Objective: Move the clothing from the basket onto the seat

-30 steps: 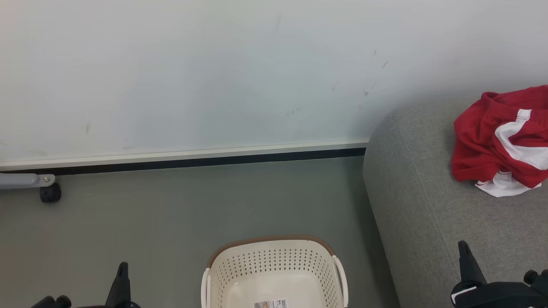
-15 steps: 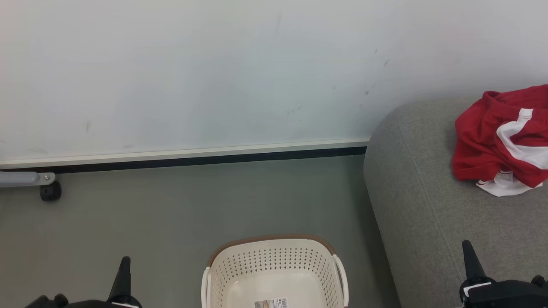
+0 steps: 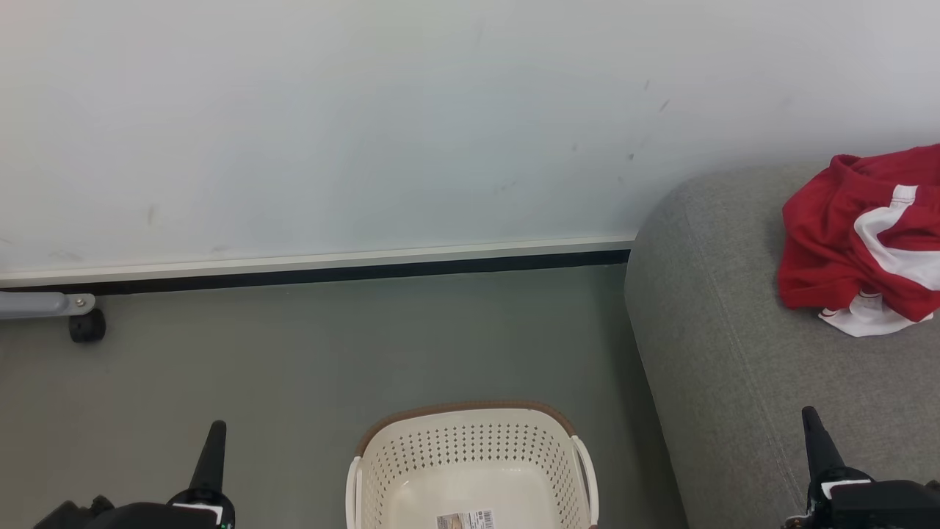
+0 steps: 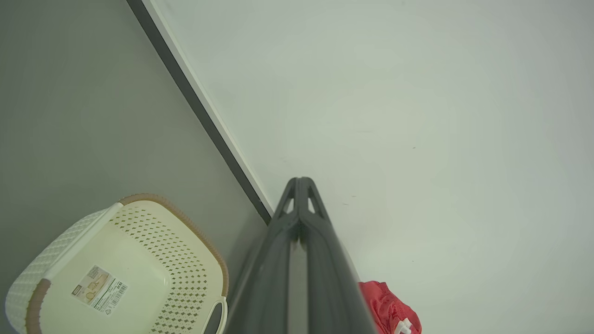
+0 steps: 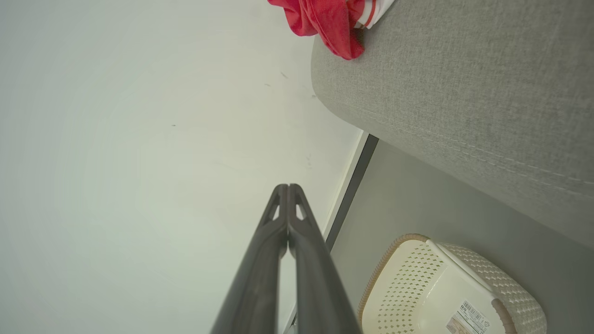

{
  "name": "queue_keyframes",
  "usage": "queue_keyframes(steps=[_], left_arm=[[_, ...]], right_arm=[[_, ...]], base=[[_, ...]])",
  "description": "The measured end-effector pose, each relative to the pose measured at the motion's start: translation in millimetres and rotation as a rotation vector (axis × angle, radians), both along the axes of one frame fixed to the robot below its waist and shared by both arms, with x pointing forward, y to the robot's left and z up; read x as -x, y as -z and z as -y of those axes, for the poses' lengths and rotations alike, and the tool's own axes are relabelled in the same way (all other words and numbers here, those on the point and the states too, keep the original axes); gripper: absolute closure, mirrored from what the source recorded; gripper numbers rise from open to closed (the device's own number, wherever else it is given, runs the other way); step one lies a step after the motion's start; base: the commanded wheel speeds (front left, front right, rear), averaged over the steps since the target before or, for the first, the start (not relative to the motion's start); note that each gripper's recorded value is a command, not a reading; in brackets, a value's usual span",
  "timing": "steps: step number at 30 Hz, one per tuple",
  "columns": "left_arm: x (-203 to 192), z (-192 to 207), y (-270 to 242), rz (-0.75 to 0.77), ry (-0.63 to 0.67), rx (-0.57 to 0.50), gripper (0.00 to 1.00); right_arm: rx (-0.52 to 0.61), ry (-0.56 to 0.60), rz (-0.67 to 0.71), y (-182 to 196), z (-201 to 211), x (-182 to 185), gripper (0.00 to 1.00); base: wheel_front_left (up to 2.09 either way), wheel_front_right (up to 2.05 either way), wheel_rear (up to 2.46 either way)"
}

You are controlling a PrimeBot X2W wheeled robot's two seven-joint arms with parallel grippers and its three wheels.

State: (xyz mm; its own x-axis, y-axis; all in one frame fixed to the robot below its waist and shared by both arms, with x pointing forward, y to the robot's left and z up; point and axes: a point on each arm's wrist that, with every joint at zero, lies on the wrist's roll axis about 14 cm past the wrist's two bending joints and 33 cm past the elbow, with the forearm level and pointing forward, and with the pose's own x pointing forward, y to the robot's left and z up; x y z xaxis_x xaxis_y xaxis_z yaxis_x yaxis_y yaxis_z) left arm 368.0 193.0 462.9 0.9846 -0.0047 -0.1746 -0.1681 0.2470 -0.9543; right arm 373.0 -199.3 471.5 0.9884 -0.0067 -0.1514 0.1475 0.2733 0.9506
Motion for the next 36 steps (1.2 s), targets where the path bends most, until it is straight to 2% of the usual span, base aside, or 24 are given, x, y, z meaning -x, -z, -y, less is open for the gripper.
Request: queue_keyframes(steps=[19, 36], left_arm=[[-10.4, 1.8, -15.6, 0.078, -0.014, 0.236, 1.00], [-10.8, 1.5, -16.3, 0.082, -0.018, 0.251, 1.00]], right_arm=[[-0.273, 0.047, 0.064, -8.5, 6.1, -6.6, 1.00], [-0.276, 0.045, 0.074, -11.0, 6.0, -8.0, 1.00]], base=[[0.00, 0.00, 0.00], [0.00, 0.00, 0.00]])
